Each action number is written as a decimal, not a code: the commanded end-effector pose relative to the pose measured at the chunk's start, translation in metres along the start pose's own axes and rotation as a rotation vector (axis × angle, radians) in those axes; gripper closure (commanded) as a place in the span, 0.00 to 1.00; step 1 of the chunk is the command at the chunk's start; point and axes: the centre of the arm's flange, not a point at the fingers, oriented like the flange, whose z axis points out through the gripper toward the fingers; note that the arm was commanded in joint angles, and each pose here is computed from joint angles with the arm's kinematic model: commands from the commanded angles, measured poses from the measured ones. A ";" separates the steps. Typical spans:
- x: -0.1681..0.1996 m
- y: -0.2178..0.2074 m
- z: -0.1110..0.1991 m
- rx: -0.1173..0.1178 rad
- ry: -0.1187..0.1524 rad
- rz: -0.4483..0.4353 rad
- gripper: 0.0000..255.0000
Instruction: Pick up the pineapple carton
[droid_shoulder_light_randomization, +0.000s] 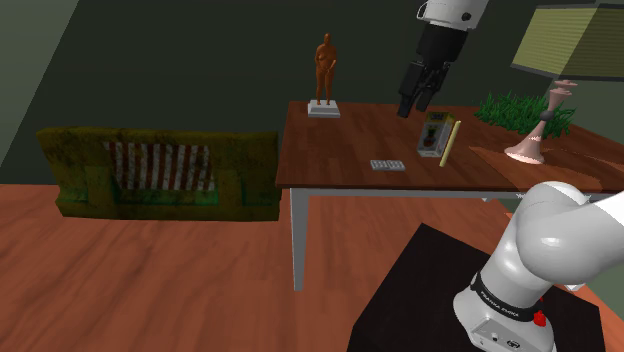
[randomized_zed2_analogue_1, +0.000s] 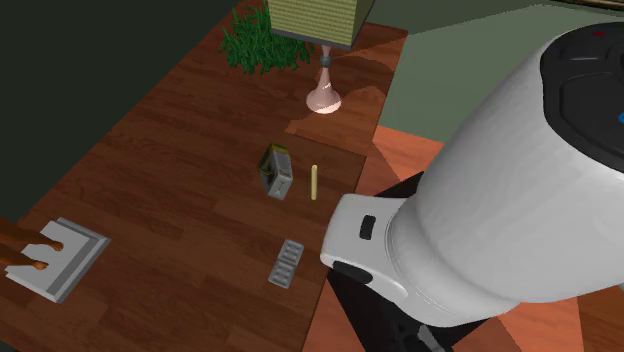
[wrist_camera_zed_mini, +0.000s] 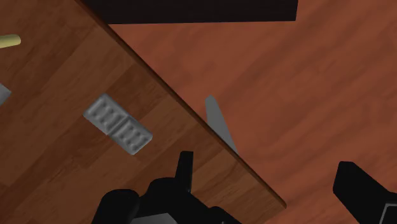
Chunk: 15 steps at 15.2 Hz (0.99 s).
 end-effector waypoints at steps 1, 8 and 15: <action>0.000 0.000 0.000 0.000 0.000 0.000 0.00; 0.012 0.087 0.015 -0.024 -0.037 -0.070 0.00; 0.029 0.174 0.028 -0.047 -0.073 -0.141 0.00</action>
